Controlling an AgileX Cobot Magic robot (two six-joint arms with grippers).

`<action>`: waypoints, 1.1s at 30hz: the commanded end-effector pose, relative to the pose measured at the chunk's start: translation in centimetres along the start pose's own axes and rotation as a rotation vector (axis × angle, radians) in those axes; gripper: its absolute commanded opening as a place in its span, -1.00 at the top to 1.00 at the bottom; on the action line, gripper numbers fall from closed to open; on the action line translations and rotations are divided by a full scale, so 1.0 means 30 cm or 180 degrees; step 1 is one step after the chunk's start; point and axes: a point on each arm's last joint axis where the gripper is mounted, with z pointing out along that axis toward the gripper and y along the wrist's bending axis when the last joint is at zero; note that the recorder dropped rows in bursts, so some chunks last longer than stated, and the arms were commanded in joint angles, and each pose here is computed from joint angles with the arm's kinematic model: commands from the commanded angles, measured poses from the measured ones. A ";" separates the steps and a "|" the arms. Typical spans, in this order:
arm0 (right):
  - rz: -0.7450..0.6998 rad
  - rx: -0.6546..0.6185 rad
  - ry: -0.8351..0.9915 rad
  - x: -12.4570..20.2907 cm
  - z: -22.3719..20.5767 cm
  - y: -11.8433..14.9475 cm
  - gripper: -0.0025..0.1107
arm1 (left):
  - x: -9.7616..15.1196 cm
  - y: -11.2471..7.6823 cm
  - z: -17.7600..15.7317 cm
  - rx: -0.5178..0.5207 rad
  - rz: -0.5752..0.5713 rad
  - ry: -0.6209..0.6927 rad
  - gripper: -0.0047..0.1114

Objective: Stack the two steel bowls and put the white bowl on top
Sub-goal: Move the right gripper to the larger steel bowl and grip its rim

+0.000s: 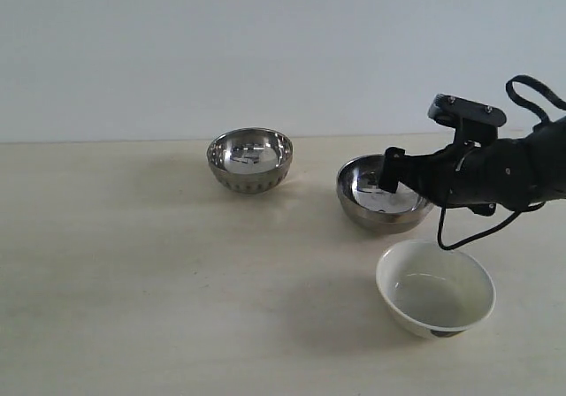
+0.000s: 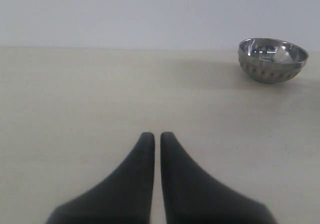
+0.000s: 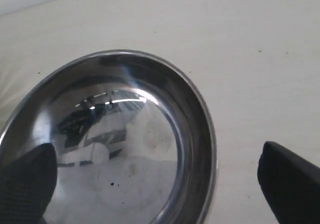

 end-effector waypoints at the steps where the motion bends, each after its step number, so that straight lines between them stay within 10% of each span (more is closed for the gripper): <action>1: 0.0061 -0.0034 -0.0155 -0.007 0.016 -0.001 -0.83 | 0.001 -0.001 0.000 0.0015 -0.0012 -0.0022 0.85; 14: 0.0017 0.0094 -0.0085 0.020 0.042 -0.021 0.96 | 0.001 -0.001 0.000 0.0015 -0.0012 -0.0022 0.85; 22: -0.0013 0.0118 -0.0018 0.037 0.056 -0.028 0.73 | 0.001 -0.001 0.000 0.0015 -0.0012 -0.0022 0.85; 27: -0.0012 0.0117 -0.0016 0.036 0.054 -0.027 0.08 | 0.001 -0.001 0.000 0.0015 -0.0012 -0.0022 0.85; 33: 0.0071 0.0091 -0.0066 0.034 0.054 -0.018 0.05 | 0.001 -0.001 0.000 0.0015 -0.0012 -0.0022 0.85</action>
